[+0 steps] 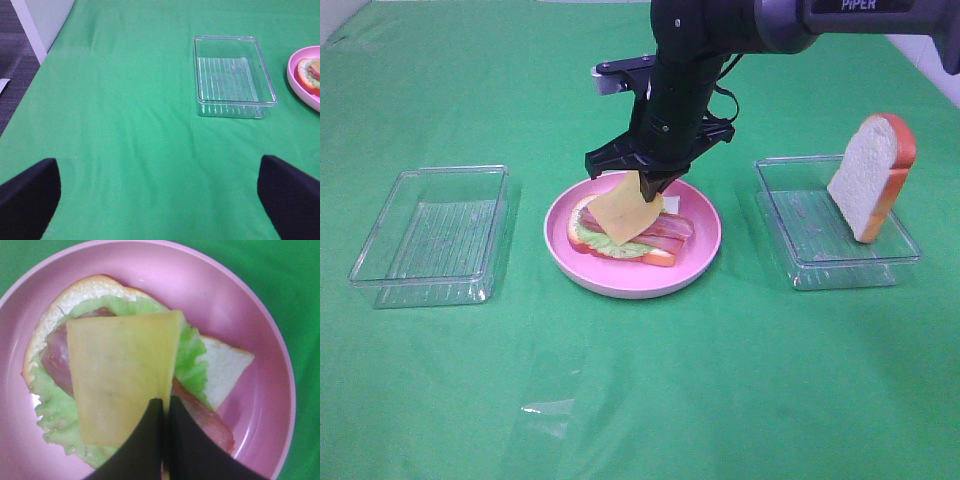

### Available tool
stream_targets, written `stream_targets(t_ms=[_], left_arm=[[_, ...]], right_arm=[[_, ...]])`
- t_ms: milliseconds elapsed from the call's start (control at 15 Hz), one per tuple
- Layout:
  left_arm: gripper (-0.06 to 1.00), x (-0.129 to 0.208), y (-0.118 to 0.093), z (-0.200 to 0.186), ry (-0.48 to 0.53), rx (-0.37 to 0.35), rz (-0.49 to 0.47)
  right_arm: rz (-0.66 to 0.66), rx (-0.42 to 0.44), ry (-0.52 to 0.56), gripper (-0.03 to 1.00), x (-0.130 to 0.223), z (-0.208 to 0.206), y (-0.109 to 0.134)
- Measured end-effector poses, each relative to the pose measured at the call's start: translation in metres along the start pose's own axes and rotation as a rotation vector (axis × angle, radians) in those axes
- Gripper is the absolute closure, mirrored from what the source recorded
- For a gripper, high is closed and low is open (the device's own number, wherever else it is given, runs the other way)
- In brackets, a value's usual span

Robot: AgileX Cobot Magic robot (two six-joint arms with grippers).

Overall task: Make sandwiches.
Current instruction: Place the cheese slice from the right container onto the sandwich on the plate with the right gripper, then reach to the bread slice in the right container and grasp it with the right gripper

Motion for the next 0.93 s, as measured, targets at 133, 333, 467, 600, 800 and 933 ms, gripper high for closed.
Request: stream_targets(t_ms=[133, 333, 467, 600, 800, 933], left_arm=[[-0.04, 0.0, 0.0, 0.0, 0.0, 0.0, 0.0], [-0.04, 0.0, 0.0, 0.0, 0.0, 0.0, 0.0], [-0.04, 0.0, 0.0, 0.0, 0.0, 0.0, 0.0], [-0.04, 0.0, 0.0, 0.0, 0.0, 0.0, 0.0], [-0.04, 0.0, 0.0, 0.0, 0.0, 0.0, 0.0], [-0.04, 0.0, 0.0, 0.0, 0.0, 0.0, 0.0]], right_arm=[[0.0, 0.003, 0.009, 0.94, 0.002, 0.0, 0.0], [-0.003, 0.002, 0.011, 0.42, 0.002, 0.0, 0.0], [-0.03, 0.0, 0.0, 0.1, 0.0, -0.006, 0.0], [-0.036, -0.005, -0.018, 0.03, -0.004, -0.021, 0.001], [-0.055, -0.004, -0.023, 0.01, -0.013, -0.046, 0.004], [-0.062, -0.006, -0.031, 0.01, -0.021, -0.067, 0.007]])
Point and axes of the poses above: a point on each arm's last joint axis where the gripper is mounted, z pointing out along that axis toward the gripper, y along the wrist's bending axis when the last joint is at zero, x = y × z, the point moved 10 cm from there along z, pointing out along that axis toward the gripper, and after that the axes turned 10 degrees about z, right-handed, at the moved point
